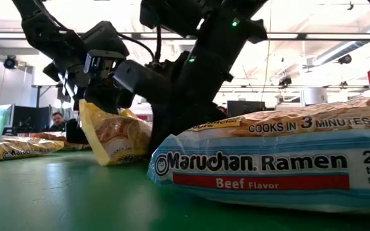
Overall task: Sort Maruchan noodles
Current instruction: Put the middle yellow noodle pack into the transparent bin
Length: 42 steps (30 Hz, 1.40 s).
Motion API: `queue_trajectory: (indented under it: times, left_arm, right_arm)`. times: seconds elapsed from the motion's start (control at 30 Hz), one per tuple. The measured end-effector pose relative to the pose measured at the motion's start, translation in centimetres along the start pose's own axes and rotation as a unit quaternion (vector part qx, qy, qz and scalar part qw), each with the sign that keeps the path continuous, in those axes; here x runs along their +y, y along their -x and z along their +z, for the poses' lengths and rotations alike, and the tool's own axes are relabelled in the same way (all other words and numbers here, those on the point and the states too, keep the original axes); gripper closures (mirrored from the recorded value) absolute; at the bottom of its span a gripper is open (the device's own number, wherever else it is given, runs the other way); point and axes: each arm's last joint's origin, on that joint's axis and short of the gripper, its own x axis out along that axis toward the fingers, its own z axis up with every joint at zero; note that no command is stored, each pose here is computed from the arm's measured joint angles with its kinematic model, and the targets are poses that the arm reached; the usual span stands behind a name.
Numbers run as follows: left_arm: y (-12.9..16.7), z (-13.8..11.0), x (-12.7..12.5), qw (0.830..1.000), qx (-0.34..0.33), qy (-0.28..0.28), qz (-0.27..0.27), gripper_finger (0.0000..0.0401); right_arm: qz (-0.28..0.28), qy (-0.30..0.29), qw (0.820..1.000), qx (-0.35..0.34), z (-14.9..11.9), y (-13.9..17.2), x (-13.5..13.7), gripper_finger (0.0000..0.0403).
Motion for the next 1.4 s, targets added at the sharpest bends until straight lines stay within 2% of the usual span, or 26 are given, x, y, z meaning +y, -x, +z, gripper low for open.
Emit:
queue_trajectory:
  times: [0.17, 0.3, 0.5, 0.77, 1.03, 1.13, 1.2, 1.4]
  left_arm:
    - [0.1, 0.0, 0.0, 1.000, 0.001, 0.013, -0.001, 0.0375]
    - [0.2, 0.2, -0.5, 1.000, 0.003, 0.014, -0.012, 0.0395]
    - [1.0, 1.0, -1.9, 0.999, -0.010, 0.004, -0.032, 0.0400]
    - [2.8, 2.3, -4.6, 0.998, -0.027, -0.017, -0.062, 0.0401]
    - [5.1, 4.1, -7.4, 0.997, -0.027, -0.067, -0.013, 0.0401]
    - [6.3, 5.1, -8.4, 0.995, -0.035, -0.091, 0.024, 0.0401]
    - [7.0, 5.8, -8.8, 0.992, -0.046, -0.103, 0.048, 0.0401]
    - [9.3, 8.4, -9.1, 0.984, -0.091, -0.139, 0.066, 0.0401]
  right_arm:
    - [0.002, 0.030, 0.999, 0.030, -0.1, 2.2, 0.0, 0.0321]
    - [0.007, 0.048, 0.999, 0.022, 0.7, 4.8, 0.0, 0.0321]
    - [0.006, 0.073, 0.997, 0.002, 1.6, 7.8, -0.2, 0.0321]
    - [-0.041, 0.104, 0.994, 0.008, 1.5, 9.2, -1.1, 0.0321]
    - [-0.100, 0.134, 0.985, 0.046, 0.3, 9.7, -2.0, 0.0321]
    - [-0.112, 0.149, 0.981, 0.047, 0.0, 10.5, -2.1, 0.0321]
    - [-0.122, 0.158, 0.979, 0.044, -0.1, 10.9, -2.2, 0.0321]
    - [-0.125, 0.181, 0.975, 0.027, -0.3, 11.9, -2.6, 0.0321]
